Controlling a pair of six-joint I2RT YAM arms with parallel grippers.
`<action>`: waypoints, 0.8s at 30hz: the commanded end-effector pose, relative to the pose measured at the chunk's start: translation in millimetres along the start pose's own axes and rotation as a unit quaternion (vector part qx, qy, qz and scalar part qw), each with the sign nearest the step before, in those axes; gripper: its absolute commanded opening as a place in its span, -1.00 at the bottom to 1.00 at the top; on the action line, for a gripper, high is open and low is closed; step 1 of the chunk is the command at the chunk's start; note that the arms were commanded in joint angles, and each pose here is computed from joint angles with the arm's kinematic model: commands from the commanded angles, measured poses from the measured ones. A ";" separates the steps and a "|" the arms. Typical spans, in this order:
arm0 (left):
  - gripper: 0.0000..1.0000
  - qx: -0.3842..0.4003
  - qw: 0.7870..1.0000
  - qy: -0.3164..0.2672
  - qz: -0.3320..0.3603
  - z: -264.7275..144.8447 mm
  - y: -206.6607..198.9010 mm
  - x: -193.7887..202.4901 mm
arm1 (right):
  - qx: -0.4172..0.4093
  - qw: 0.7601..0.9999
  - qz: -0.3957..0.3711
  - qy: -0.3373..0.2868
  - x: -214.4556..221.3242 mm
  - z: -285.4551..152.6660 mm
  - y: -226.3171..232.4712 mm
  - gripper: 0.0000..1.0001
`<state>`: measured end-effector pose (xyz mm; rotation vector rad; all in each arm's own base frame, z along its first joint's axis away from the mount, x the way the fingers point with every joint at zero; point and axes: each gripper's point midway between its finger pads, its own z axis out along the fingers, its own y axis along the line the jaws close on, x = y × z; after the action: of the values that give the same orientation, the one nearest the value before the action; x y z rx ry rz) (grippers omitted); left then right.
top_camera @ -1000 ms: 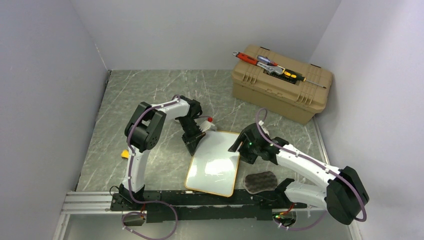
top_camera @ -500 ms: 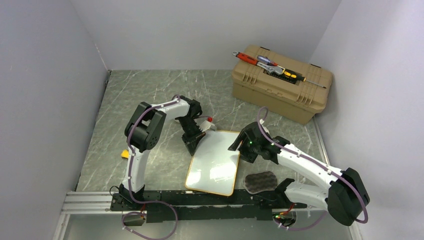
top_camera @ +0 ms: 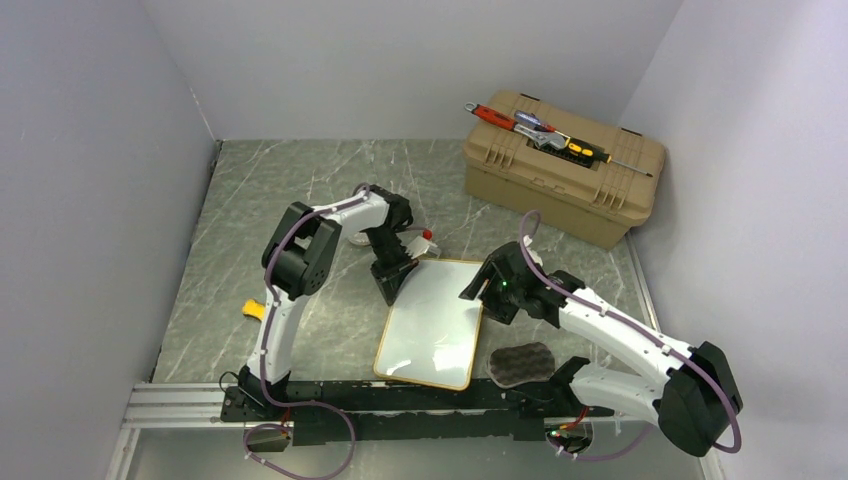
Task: Erase the whiteboard
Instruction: Adjust the whiteboard at the center of the board.
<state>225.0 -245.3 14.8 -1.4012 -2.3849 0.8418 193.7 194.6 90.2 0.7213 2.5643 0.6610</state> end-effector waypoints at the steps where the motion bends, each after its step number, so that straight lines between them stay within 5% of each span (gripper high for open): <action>1: -0.92 0.013 0.986 -0.115 0.117 18.5 -3.6 -87.8 | -0.112 0.993 0.025 0.013 -1.3 -11.1 55.7 0.35; 13: -0.92 -0.018 0.991 -0.099 0.083 20.0 21.4 -69.9 | -0.065 0.997 0.034 0.022 -27.6 30.6 -1.6 0.34; 24: -0.92 -0.025 0.993 -0.100 0.053 14.4 38.6 -49.1 | 0.070 0.995 -0.068 -0.008 -36.9 36.8 -79.0 0.41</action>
<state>247.1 -268.8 13.7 -1.3434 -2.4542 1.0284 209.2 144.0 27.5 0.6866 2.6593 0.5304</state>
